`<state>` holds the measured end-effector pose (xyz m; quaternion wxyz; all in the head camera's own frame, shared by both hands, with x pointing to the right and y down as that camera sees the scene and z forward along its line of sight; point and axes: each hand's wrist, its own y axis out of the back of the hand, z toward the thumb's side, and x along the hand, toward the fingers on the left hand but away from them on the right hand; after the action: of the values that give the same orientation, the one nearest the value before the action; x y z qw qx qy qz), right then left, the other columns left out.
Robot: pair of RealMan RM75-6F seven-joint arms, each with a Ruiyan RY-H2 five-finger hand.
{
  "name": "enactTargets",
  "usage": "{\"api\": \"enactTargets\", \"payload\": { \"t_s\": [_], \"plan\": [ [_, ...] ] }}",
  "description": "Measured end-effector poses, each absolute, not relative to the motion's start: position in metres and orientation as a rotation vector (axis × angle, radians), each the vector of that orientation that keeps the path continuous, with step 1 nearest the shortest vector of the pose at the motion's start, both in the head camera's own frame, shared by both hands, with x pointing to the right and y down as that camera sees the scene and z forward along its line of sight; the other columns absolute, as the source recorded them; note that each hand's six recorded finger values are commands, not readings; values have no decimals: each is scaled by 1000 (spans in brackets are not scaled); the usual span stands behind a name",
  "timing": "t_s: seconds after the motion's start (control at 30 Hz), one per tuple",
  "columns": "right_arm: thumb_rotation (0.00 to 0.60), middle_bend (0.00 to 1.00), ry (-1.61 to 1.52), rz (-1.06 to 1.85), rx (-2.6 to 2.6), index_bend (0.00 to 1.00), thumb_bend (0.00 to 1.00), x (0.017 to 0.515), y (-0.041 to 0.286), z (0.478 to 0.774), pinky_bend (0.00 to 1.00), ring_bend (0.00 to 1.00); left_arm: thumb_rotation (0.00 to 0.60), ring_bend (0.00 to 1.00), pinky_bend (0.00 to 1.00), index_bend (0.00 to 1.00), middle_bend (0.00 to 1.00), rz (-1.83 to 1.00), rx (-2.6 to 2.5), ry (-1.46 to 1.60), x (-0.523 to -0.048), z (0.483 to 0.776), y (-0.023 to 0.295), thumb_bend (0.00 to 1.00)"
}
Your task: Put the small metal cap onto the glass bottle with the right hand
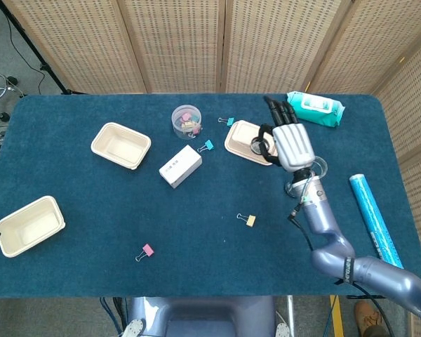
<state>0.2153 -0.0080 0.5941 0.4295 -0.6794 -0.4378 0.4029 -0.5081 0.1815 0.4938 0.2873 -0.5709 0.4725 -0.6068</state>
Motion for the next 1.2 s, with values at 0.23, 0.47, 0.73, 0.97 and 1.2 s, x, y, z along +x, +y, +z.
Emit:
{"api": "enactTargets", "payload": {
  "t_s": [0.23,0.47,0.73,0.97,1.2],
  "plan": [
    [600,0,-1101,1098,-1622,643,567,277,-2,585,0,0,600,0,0,0,0,-1628,-1531,1247,-504,497,182,38],
    [600,0,-1077,1166,-1578,645,566,324,19,585,0,0,600,0,0,0,0,-1624,-1533,1258,-505,496,180,37],
    [600,0,-1063,1177,-1556,645,566,334,30,584,0,0,600,0,0,0,0,-1593,-1547,1265,-502,491,180,37],
    [600,0,-1032,1210,-1533,645,567,345,39,592,0,0,600,0,0,0,0,-1592,-1561,1257,-502,492,181,37],
    [600,0,-1022,1227,-1520,645,568,351,42,600,0,0,600,0,0,0,0,-1589,-1557,1265,-503,490,182,37]
  ]
}}
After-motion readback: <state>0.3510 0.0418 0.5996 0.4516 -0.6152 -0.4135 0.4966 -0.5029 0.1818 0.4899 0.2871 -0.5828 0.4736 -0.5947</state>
